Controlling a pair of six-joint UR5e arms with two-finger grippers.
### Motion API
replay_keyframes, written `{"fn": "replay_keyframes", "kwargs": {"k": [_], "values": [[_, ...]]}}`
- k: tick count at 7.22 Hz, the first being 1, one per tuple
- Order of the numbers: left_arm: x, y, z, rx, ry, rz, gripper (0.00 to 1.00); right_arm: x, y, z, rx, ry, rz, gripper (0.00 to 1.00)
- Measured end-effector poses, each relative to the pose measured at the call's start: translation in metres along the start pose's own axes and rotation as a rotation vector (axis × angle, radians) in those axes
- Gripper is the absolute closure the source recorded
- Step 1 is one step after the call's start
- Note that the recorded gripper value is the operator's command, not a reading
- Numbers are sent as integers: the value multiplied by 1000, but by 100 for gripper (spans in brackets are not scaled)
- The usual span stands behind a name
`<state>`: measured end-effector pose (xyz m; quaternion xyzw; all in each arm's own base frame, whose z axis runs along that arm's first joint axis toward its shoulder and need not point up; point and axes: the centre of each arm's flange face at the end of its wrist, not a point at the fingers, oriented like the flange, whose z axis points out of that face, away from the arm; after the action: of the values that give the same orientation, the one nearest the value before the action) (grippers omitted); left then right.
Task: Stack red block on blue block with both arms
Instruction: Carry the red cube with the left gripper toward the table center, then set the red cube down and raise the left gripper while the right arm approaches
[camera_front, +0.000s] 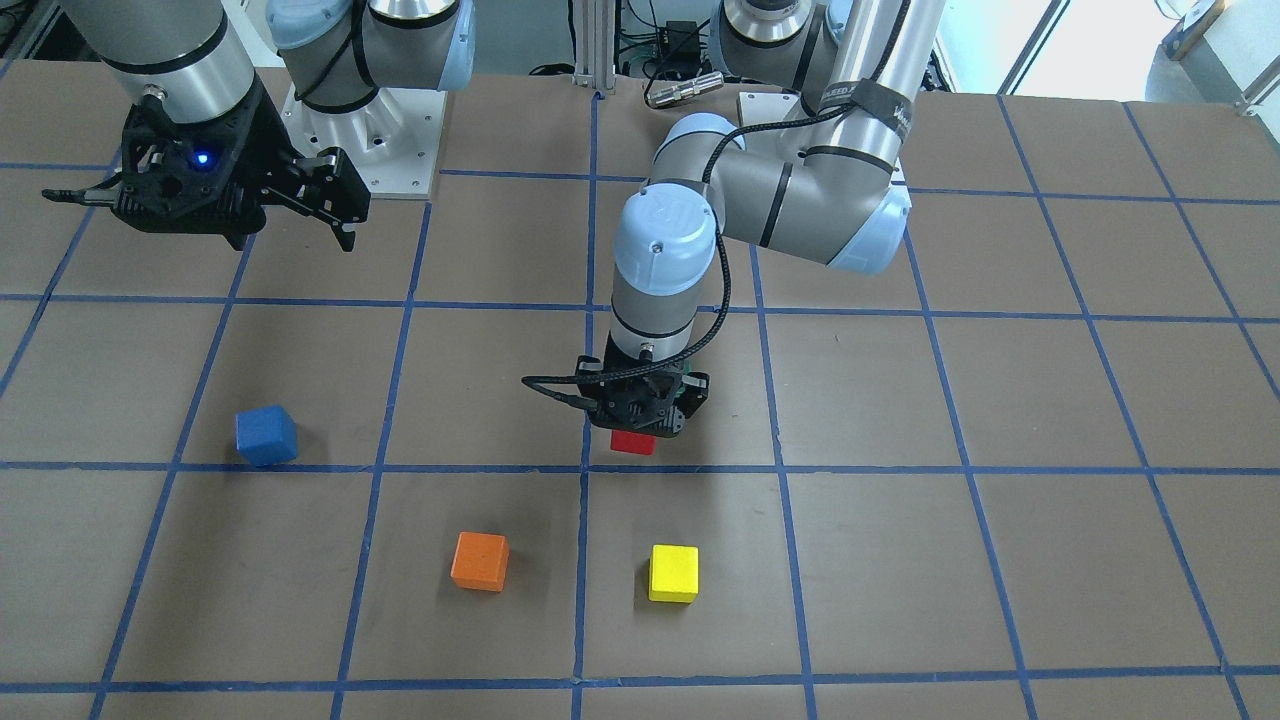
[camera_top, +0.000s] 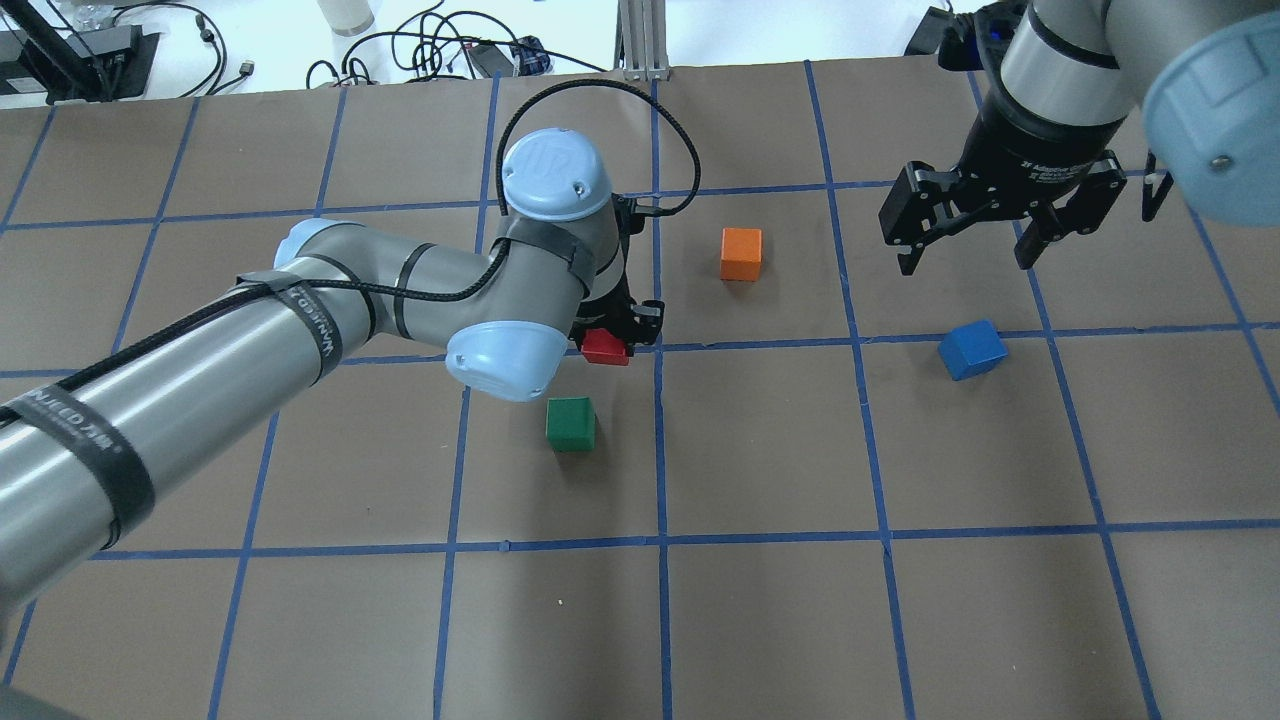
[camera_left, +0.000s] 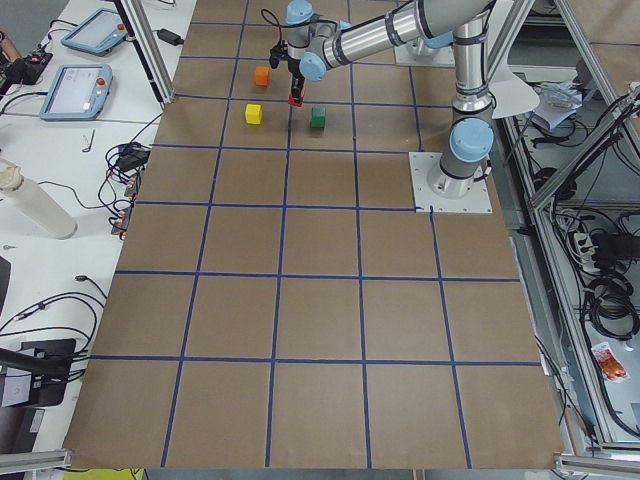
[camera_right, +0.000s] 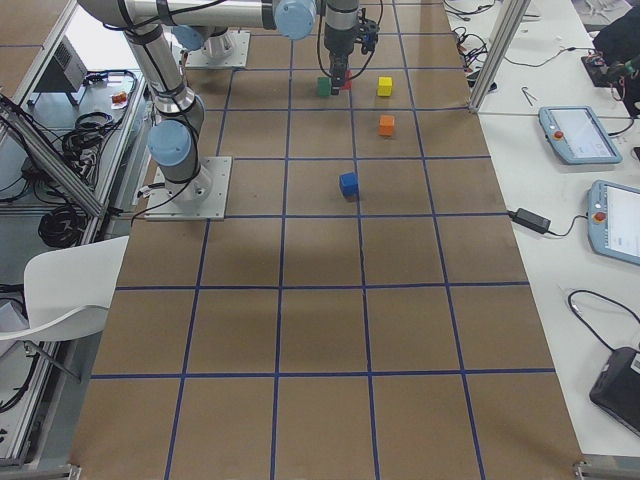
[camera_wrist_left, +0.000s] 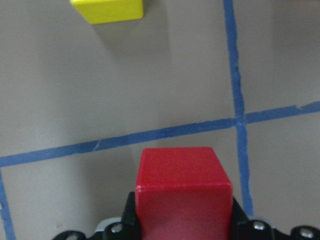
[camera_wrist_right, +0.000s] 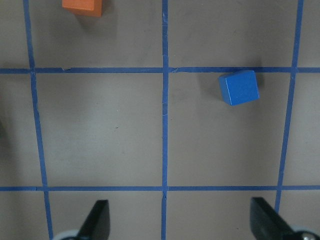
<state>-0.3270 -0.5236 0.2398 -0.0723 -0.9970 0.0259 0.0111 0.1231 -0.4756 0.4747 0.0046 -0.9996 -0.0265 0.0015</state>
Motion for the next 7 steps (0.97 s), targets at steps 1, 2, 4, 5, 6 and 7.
{"fn": "replay_keyframes", "kwargs": {"k": [1,2,4,5,6,7], "values": [[12,-16,6,6,8,-8,77,0,0,0,2,-1,0,0],[22,-26,17,1,9,-11,36,0,0,-1,5,0,-1,0],[33,-29,42,-27,-2,-7,0,1,-2,0,4,-3,1,0],[36,-28,45,-30,-4,0,0,1,-3,1,5,-4,2,0],[35,-30,38,-18,-2,6,0,1,-4,2,5,-6,2,0],[22,-36,18,9,5,15,0,1,-6,5,1,-7,3,0]]}}
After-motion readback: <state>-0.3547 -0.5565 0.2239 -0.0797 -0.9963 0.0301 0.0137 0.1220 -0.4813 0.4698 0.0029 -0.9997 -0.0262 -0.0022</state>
